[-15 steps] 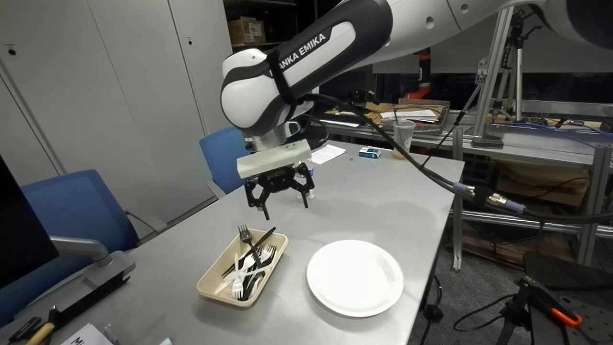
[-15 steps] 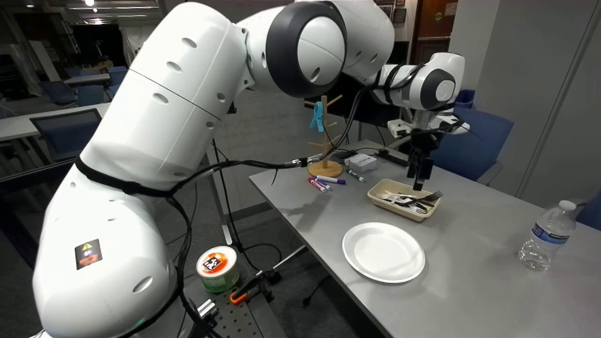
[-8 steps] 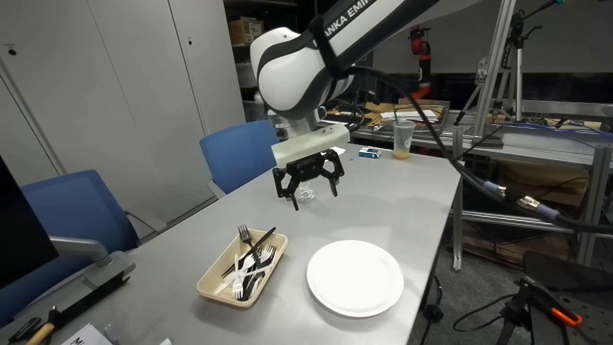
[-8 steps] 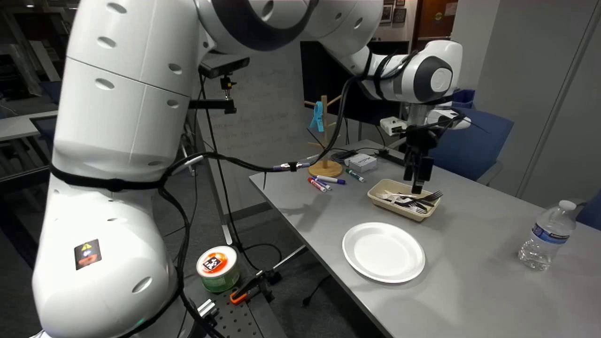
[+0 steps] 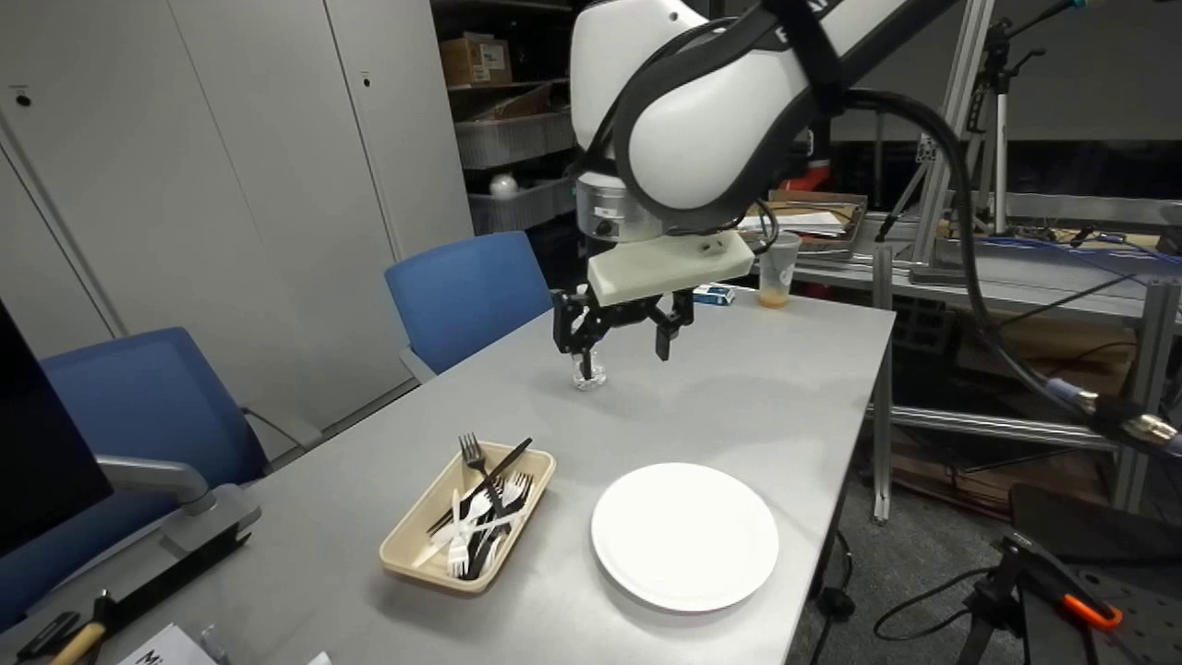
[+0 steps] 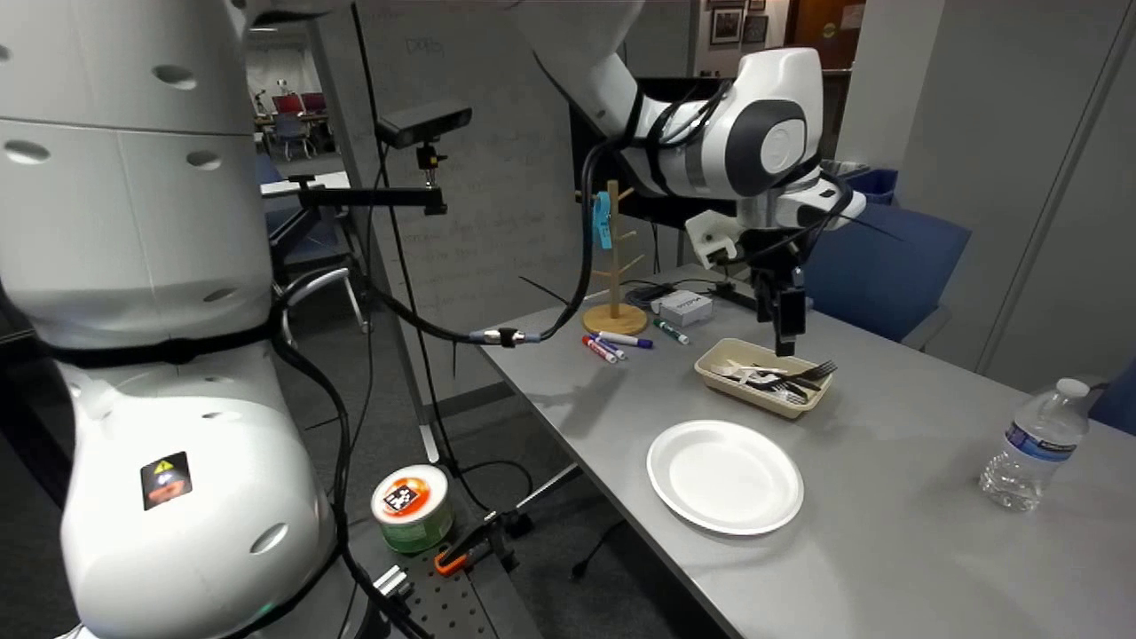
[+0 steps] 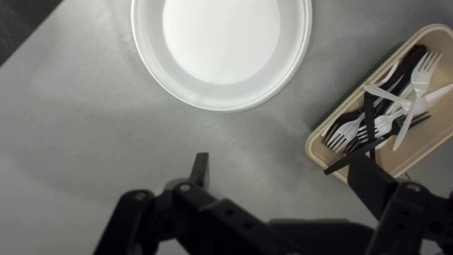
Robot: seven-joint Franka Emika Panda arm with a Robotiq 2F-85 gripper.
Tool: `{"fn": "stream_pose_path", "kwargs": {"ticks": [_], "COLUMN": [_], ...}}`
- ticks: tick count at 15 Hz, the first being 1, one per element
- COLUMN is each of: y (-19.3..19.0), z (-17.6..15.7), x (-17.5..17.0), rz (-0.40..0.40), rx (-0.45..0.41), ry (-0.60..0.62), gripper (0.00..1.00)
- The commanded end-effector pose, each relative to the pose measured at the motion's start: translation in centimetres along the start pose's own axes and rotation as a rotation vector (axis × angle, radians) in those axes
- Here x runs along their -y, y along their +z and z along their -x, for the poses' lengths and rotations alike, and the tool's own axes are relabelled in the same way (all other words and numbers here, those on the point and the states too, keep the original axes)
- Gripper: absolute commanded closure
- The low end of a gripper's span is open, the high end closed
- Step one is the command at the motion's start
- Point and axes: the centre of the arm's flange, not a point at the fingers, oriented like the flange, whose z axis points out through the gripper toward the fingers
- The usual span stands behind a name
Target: Pick the white fork on the table and put it on the tray
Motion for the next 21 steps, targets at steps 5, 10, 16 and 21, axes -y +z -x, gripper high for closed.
{"fn": "stream_pose_path", "kwargs": {"ticks": [5, 10, 16, 21], "y": [-3.0, -3.5, -3.0, -3.0], "z": [6.3, 7.9, 7.9, 8.1], "x": [-4.3, -5.0, -4.5, -4.9], "rz": [-0.140, -0.171, -0.142, -0.140], "rx": [-0.096, -0.105, -0.089, -0.088], "ry": [-0.073, -0.091, -0.078, -0.076], "gripper": [0.00, 0.00, 0.00, 0.00]}}
